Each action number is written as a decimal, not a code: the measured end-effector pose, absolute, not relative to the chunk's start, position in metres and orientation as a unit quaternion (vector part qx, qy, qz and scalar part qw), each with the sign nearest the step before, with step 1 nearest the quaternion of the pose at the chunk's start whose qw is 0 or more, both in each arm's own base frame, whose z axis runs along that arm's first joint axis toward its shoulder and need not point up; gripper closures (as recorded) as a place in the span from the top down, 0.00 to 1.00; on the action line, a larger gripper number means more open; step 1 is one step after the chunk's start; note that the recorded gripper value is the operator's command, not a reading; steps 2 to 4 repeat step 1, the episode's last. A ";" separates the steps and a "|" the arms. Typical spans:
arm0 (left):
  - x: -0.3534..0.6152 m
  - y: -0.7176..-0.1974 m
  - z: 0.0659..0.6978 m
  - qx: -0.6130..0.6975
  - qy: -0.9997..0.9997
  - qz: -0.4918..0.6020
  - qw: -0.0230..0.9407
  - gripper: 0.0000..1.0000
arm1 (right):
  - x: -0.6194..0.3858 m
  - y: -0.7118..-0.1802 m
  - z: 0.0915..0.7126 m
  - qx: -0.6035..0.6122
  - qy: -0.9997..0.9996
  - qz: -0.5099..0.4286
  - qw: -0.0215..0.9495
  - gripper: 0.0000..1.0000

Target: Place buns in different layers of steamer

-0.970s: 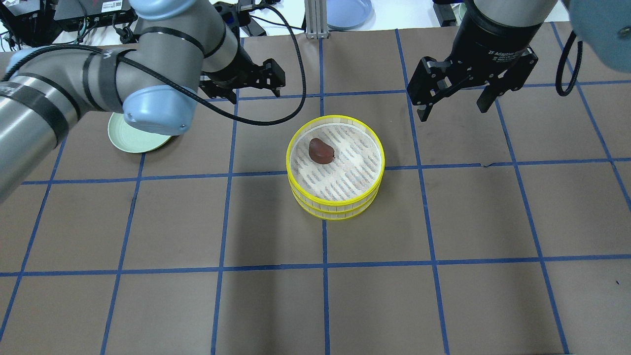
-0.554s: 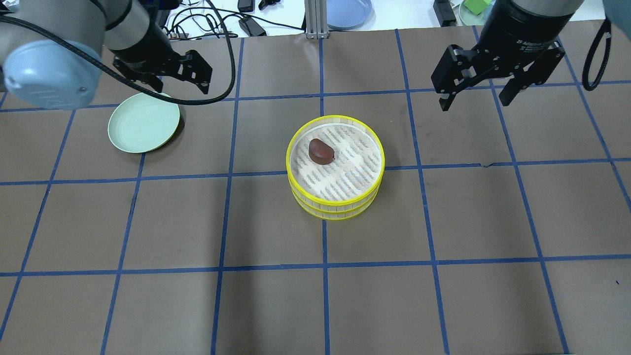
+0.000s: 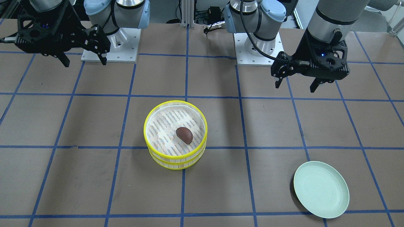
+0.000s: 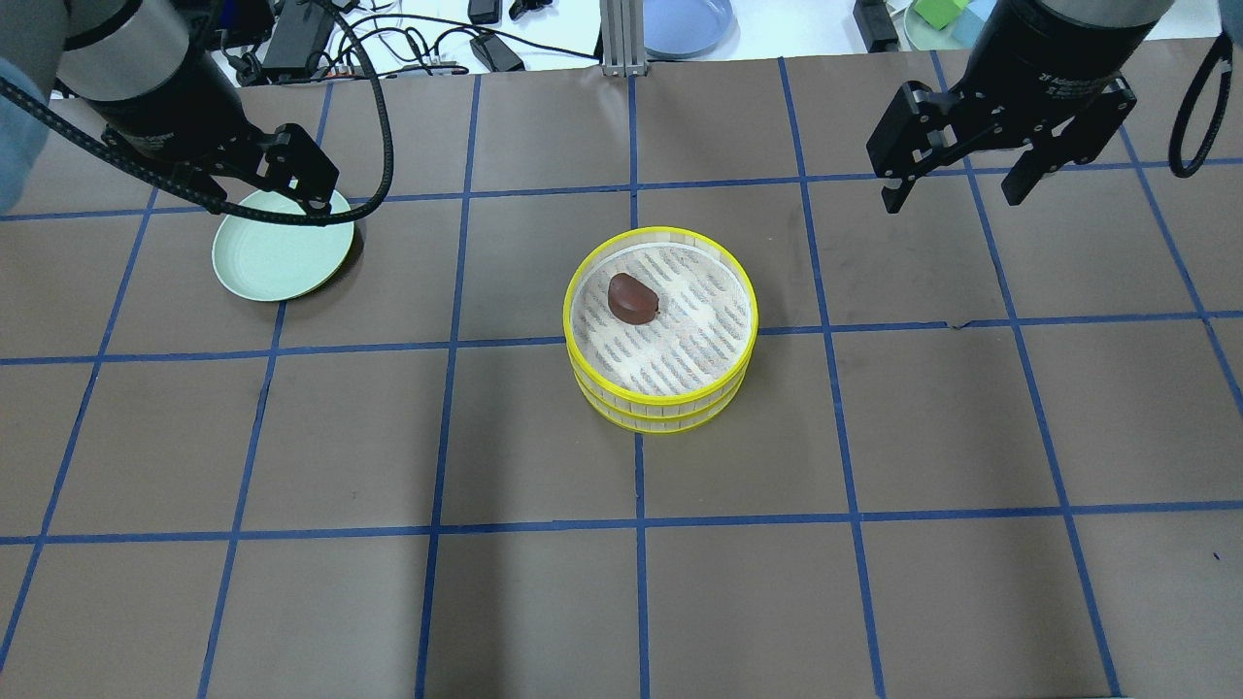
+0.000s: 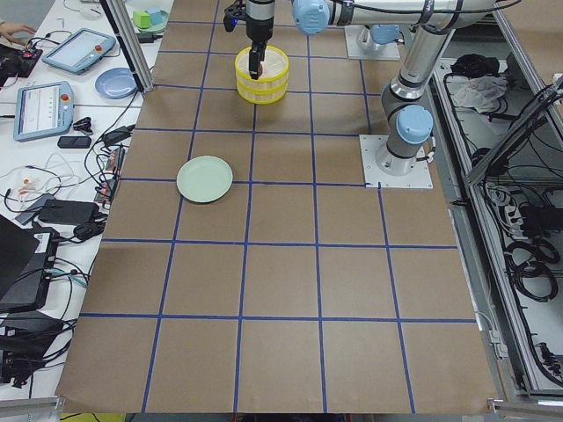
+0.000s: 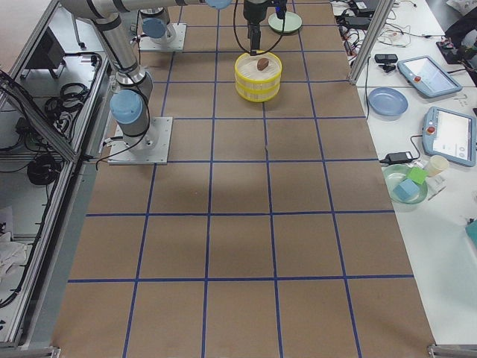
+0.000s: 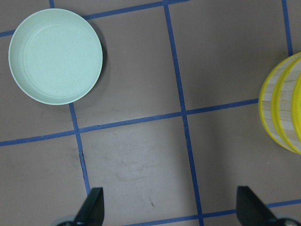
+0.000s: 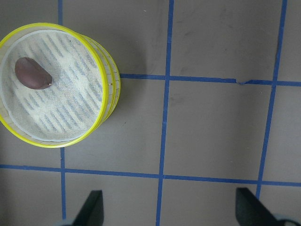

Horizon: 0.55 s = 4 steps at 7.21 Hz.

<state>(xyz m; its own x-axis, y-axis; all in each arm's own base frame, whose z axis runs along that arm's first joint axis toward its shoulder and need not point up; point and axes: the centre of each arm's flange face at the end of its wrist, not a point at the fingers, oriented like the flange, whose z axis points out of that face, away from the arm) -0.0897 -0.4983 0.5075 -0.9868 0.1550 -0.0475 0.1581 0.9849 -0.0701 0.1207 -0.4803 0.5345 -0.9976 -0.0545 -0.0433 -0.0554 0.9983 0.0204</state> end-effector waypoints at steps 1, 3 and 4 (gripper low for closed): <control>-0.090 -0.493 0.511 0.079 0.996 -0.037 0.022 1.00 | 0.121 -0.480 0.535 -0.028 0.999 0.011 0.021 1.00; -0.090 -0.493 0.511 0.079 0.996 -0.037 0.022 1.00 | 0.121 -0.480 0.535 -0.028 0.999 0.011 0.021 1.00; -0.090 -0.493 0.511 0.079 0.996 -0.037 0.022 1.00 | 0.121 -0.480 0.535 -0.028 0.999 0.011 0.021 1.00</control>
